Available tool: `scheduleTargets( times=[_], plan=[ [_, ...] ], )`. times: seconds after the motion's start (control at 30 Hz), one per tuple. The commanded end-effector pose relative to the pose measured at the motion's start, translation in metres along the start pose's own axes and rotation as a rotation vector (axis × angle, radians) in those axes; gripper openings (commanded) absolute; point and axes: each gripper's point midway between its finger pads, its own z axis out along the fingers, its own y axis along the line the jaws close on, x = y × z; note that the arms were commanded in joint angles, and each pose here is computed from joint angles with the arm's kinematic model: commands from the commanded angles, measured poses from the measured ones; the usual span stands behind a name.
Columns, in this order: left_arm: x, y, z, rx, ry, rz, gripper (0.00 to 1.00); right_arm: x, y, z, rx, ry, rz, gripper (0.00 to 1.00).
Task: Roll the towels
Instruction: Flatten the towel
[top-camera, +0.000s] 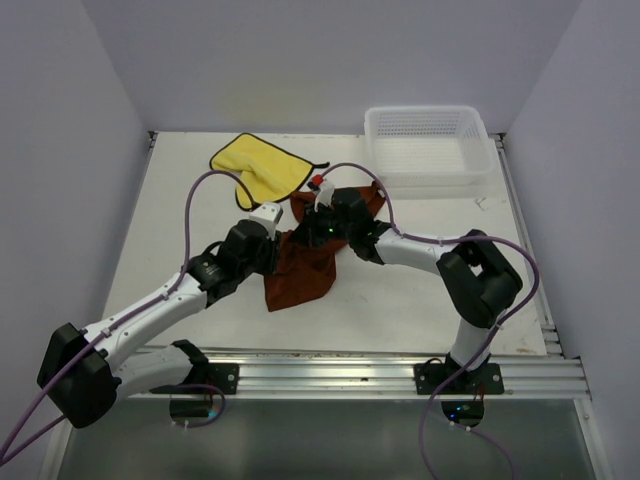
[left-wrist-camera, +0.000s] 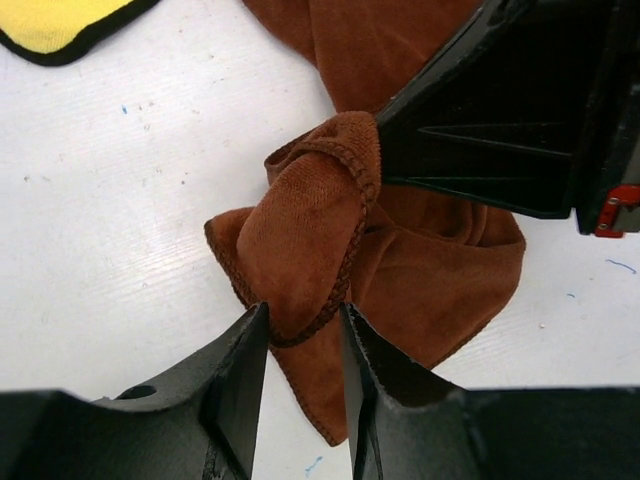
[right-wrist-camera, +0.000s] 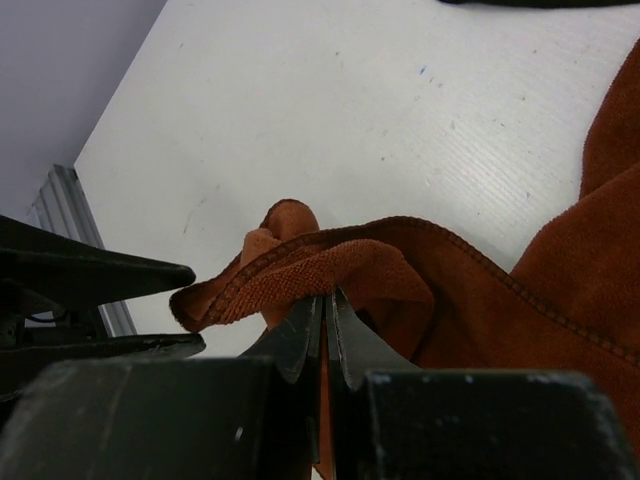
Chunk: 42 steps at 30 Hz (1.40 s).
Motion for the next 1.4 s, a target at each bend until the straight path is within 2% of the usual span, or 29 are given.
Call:
scheduleTargets(
  times=[0.0,0.13,0.2,0.47,0.53,0.63,0.7,0.8,0.83,0.9,0.93,1.0,1.07,1.1,1.2,1.27,1.3,1.33,1.37],
  plan=[
    [-0.004,0.007,0.004,-0.054,-0.005,0.018,0.37,-0.013,0.012,0.002,-0.050,-0.016,-0.008,0.00],
    [0.000,0.016,0.007,-0.110,0.019,0.030,0.32,-0.010,0.011,0.001,-0.057,-0.006,-0.010,0.00],
    [-0.002,0.018,0.006,-0.125,0.015,0.033,0.23,-0.010,0.009,0.001,-0.057,-0.003,-0.006,0.00],
    [-0.003,0.017,0.003,-0.127,0.011,0.046,0.08,-0.009,0.008,0.002,-0.071,0.001,0.012,0.00],
    [-0.004,0.018,0.003,-0.133,0.007,0.047,0.00,-0.009,0.008,0.001,-0.073,0.004,0.010,0.00],
    [-0.009,0.020,0.001,-0.152,-0.005,0.046,0.00,-0.006,0.009,0.000,-0.076,0.027,0.006,0.00],
    [-0.011,0.032,-0.004,-0.230,-0.003,0.028,0.00,-0.007,0.009,-0.001,-0.071,0.038,-0.005,0.07],
    [-0.022,0.048,-0.018,-0.336,-0.026,-0.025,0.00,-0.014,0.013,-0.009,-0.058,0.034,-0.021,0.25],
    [-0.033,0.059,-0.028,-0.404,-0.065,-0.048,0.00,-0.013,0.012,-0.013,-0.047,0.042,-0.019,0.32],
    [-0.034,0.071,-0.041,-0.482,-0.084,-0.111,0.00,-0.029,0.010,-0.022,-0.010,0.014,-0.026,0.40],
    [-0.042,0.081,-0.052,-0.539,-0.135,-0.162,0.00,-0.028,0.002,-0.028,0.030,0.029,-0.015,0.43],
    [-0.043,0.094,-0.066,-0.613,-0.164,-0.187,0.00,-0.047,-0.017,-0.039,0.131,-0.014,-0.002,0.45],
    [-0.048,0.100,-0.077,-0.640,-0.202,-0.238,0.00,-0.047,-0.041,-0.051,0.243,0.000,0.035,0.45],
    [-0.047,0.105,-0.083,-0.670,-0.208,-0.241,0.00,-0.061,-0.065,-0.061,0.338,-0.039,0.062,0.44],
    [-0.049,0.114,-0.096,-0.724,-0.235,-0.280,0.00,-0.071,-0.104,-0.074,0.462,-0.059,0.149,0.39],
    [-0.053,0.117,-0.105,-0.739,-0.264,-0.316,0.00,-0.072,-0.116,-0.073,0.498,-0.035,0.146,0.39],
    [-0.056,0.119,-0.108,-0.746,-0.280,-0.322,0.00,-0.090,-0.114,-0.071,0.501,-0.058,0.119,0.40],
    [-0.059,0.120,-0.114,-0.741,-0.303,-0.337,0.00,-0.081,-0.124,-0.063,0.514,-0.016,0.121,0.41],
    [-0.061,0.121,-0.116,-0.738,-0.321,-0.348,0.00,-0.097,-0.120,-0.058,0.502,-0.035,0.097,0.42]
  ],
)
